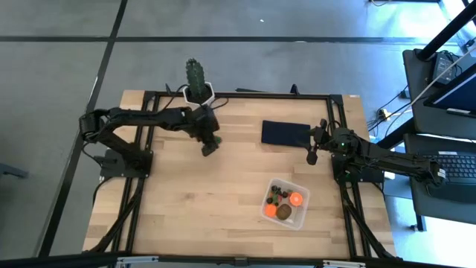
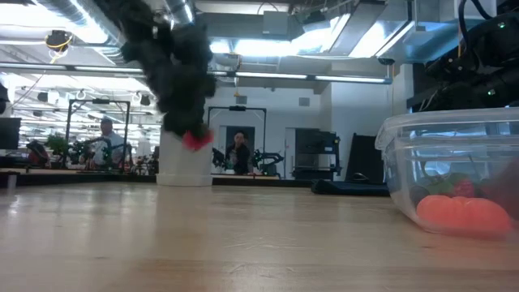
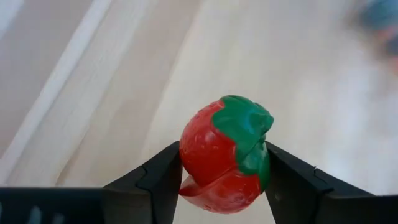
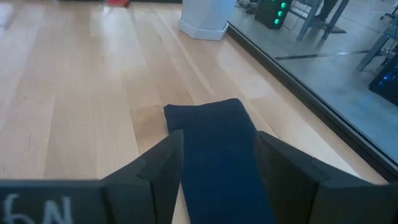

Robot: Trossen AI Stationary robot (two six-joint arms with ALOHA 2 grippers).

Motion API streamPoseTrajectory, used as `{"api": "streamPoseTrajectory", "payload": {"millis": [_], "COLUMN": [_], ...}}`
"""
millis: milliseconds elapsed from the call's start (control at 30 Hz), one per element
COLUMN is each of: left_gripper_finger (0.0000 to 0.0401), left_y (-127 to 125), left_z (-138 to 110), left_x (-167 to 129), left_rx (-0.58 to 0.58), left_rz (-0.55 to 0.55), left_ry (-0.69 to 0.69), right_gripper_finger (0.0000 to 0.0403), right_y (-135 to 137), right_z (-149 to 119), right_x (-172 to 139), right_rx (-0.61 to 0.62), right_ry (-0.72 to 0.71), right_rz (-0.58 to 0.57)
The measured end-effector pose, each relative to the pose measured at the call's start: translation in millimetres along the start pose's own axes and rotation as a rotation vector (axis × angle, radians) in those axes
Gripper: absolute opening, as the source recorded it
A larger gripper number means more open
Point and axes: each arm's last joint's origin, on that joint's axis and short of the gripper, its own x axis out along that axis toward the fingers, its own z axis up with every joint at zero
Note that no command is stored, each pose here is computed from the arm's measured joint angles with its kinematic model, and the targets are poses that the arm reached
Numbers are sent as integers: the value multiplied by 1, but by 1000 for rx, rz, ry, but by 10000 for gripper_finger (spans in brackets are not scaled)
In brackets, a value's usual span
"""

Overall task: Pick and placing Produce into tupperware
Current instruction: Put the strawberry into the transparent bin

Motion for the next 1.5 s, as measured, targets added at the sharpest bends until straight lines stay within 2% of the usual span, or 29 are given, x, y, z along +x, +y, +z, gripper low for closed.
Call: {"api": "streamPoseTrajectory", "payload": {"millis": [200, 367, 500, 600, 833, 1000, 1233, 1500], "left_gripper_finger": [190, 192, 192, 188, 194, 197, 195, 199], "left_y": [-52, -95, -125, -141, -169, -192, -222, -228], "left_z": [39, 57, 67, 74, 92, 93, 88, 89], "left_x": [-14, -26, -31, -22, 40, 84, 122, 152], "left_rx": [174, 359, 475, 511, 536, 579, 619, 609], "left_rz": [-149, -252, -272, -270, -271, -352, -415, -383], "left_ry": [-246, -473, -665, -701, -608, -508, -450, -429], "right_gripper_finger": [198, 198, 198, 198, 198, 198, 198, 198], "right_y": [0, 0, 0, 0, 0, 0, 0, 0], "right_z": [0, 1, 1, 1, 1, 1, 0, 0], "right_x": [0, 0, 0, 0, 0, 0, 0, 0], "right_rx": [-17, -17, -18, -17, -14, -15, -17, -15], "right_ry": [-3, -8, -8, -8, -8, -6, -1, 0], "right_rz": [0, -1, -1, -1, -1, 0, 0, 1]}}
